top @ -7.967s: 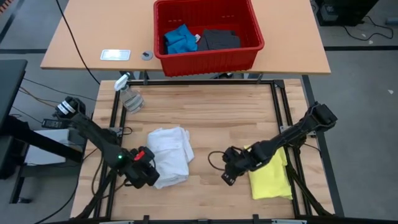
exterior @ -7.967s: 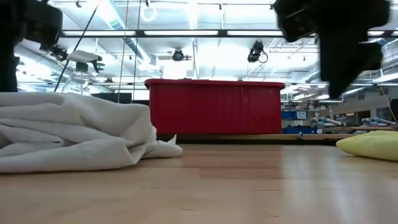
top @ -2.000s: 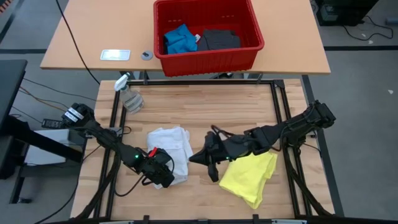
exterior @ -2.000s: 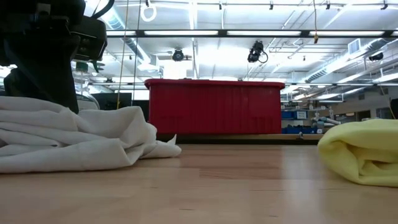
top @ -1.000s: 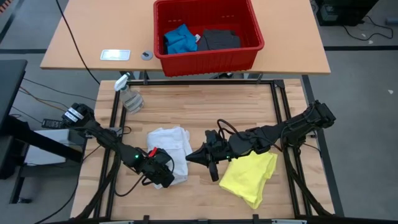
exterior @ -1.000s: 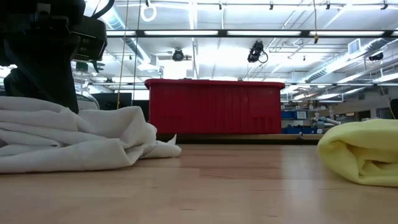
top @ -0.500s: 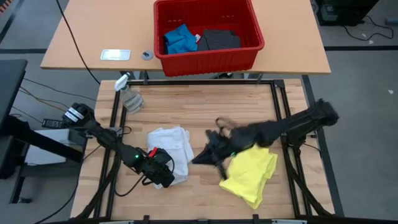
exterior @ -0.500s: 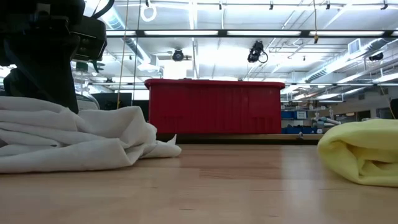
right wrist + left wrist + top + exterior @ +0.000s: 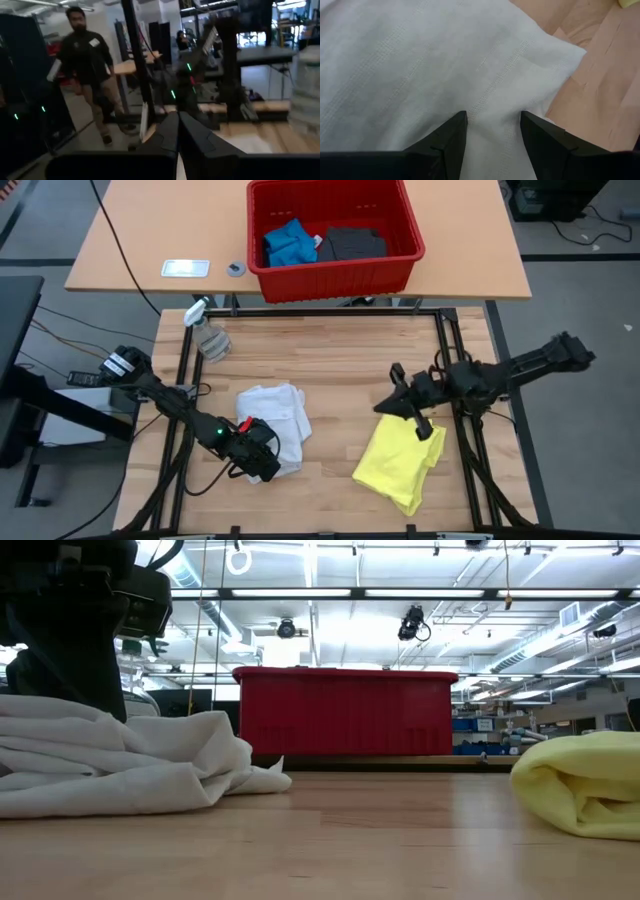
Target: Fold Laundry from Bin
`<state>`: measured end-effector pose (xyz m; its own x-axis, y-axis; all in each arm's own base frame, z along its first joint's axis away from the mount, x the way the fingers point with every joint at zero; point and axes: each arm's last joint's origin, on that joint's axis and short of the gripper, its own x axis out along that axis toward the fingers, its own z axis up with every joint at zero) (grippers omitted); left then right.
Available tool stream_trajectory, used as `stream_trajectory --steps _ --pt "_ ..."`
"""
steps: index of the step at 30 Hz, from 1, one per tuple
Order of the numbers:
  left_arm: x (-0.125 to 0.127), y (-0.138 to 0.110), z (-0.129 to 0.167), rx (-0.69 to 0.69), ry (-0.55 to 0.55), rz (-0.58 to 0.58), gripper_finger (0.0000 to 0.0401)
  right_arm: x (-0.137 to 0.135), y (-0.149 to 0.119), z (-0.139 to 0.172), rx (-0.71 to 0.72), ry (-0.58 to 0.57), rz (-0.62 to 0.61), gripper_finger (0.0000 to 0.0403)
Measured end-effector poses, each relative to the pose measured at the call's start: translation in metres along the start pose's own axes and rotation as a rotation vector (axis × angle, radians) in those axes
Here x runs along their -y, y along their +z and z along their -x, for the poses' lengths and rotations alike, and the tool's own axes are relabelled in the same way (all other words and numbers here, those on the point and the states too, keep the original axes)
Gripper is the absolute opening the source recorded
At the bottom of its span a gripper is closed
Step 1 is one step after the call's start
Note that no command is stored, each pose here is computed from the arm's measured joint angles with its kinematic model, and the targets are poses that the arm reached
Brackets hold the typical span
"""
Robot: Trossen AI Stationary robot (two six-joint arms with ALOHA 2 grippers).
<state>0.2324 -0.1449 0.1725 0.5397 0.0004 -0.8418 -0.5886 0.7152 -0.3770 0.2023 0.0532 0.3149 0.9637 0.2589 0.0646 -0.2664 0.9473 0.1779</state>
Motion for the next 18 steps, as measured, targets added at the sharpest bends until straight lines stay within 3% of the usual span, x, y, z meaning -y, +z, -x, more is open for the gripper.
stream_trajectory --steps 9,18 --pt "0.000 0.000 0.000 0.000 -0.001 0.001 0.0191 0.021 -0.064 0.070 0.052 0.054 -0.056 0.0020" --pt "0.000 0.000 0.000 0.000 0.000 0.000 0.0191 0.031 -0.096 0.095 0.074 0.015 -0.086 0.0020"
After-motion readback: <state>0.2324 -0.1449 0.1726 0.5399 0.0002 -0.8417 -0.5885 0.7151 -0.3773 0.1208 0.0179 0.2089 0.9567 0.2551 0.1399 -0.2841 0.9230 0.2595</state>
